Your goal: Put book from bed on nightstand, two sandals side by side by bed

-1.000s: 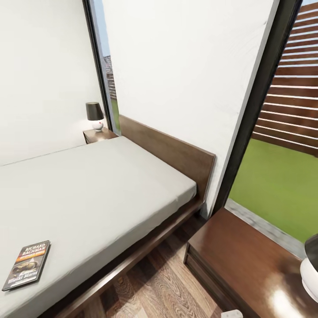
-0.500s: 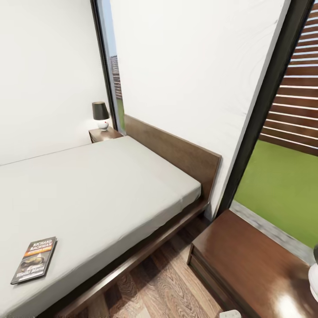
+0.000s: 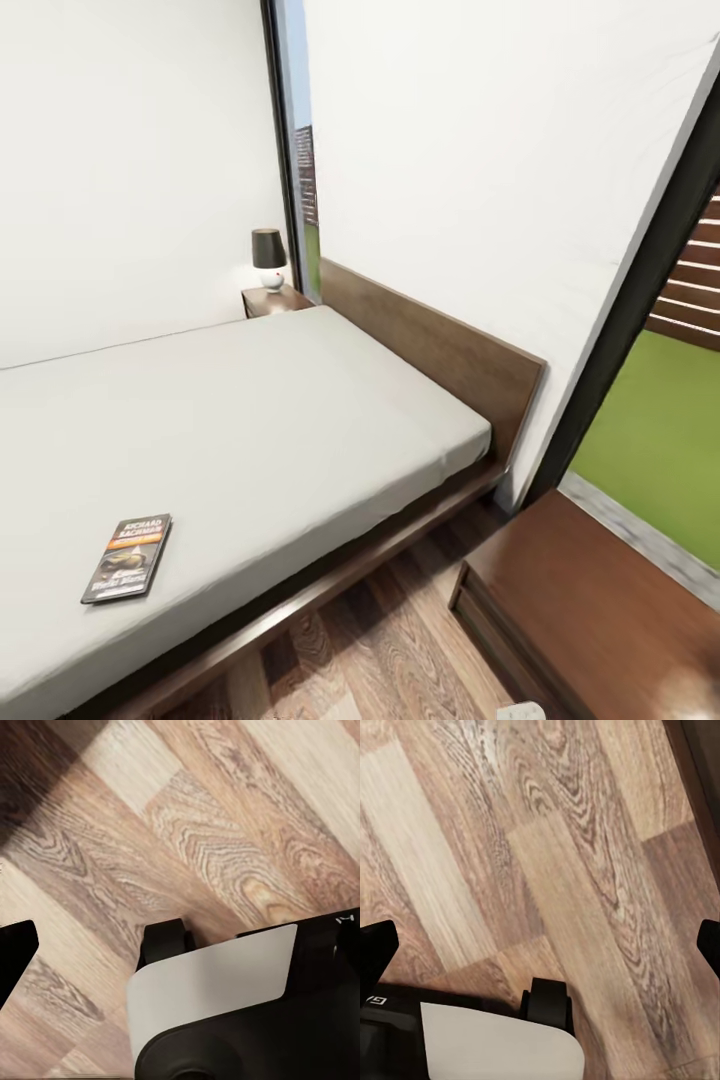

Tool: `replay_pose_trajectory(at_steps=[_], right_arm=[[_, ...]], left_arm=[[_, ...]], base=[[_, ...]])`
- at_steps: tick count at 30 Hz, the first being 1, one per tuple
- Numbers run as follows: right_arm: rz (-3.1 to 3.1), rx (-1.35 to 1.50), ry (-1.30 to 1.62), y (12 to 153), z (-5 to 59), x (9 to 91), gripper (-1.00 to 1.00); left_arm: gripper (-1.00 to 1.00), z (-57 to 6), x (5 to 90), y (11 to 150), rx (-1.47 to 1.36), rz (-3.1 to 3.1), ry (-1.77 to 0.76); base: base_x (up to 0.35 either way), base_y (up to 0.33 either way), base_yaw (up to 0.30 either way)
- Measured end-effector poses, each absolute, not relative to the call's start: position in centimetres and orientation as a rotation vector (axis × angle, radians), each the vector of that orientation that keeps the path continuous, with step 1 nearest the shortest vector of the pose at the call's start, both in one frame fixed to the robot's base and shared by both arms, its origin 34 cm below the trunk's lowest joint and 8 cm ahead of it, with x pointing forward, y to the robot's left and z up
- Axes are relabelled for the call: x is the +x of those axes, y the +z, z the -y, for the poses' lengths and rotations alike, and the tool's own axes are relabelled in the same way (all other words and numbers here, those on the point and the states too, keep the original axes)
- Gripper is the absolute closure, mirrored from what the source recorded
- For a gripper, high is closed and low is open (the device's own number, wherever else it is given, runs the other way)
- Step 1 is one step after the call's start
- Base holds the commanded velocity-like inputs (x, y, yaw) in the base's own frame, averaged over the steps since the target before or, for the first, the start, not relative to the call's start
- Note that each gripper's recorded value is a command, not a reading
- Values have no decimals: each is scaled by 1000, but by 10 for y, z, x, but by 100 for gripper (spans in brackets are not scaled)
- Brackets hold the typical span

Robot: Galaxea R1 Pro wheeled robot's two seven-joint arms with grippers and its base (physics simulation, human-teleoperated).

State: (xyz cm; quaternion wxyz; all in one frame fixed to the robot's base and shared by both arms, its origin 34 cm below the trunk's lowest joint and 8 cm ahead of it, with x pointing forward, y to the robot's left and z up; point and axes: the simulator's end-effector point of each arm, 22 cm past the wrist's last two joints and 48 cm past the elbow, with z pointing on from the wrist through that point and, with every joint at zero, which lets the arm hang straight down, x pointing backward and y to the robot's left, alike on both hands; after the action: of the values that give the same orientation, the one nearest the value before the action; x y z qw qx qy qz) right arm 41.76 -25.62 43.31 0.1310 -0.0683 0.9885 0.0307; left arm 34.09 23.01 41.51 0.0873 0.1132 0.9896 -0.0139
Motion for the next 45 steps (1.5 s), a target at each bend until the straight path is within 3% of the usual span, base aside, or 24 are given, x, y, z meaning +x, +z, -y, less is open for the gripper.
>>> replay_pose_trajectory(at_steps=[45], right_arm=[[-2871, -199, 89, 433, 256, 417, -100]], left_arm=[[-100, -229, 341, 415, 336, -2938, -44]], base=[[0, 0, 260]])
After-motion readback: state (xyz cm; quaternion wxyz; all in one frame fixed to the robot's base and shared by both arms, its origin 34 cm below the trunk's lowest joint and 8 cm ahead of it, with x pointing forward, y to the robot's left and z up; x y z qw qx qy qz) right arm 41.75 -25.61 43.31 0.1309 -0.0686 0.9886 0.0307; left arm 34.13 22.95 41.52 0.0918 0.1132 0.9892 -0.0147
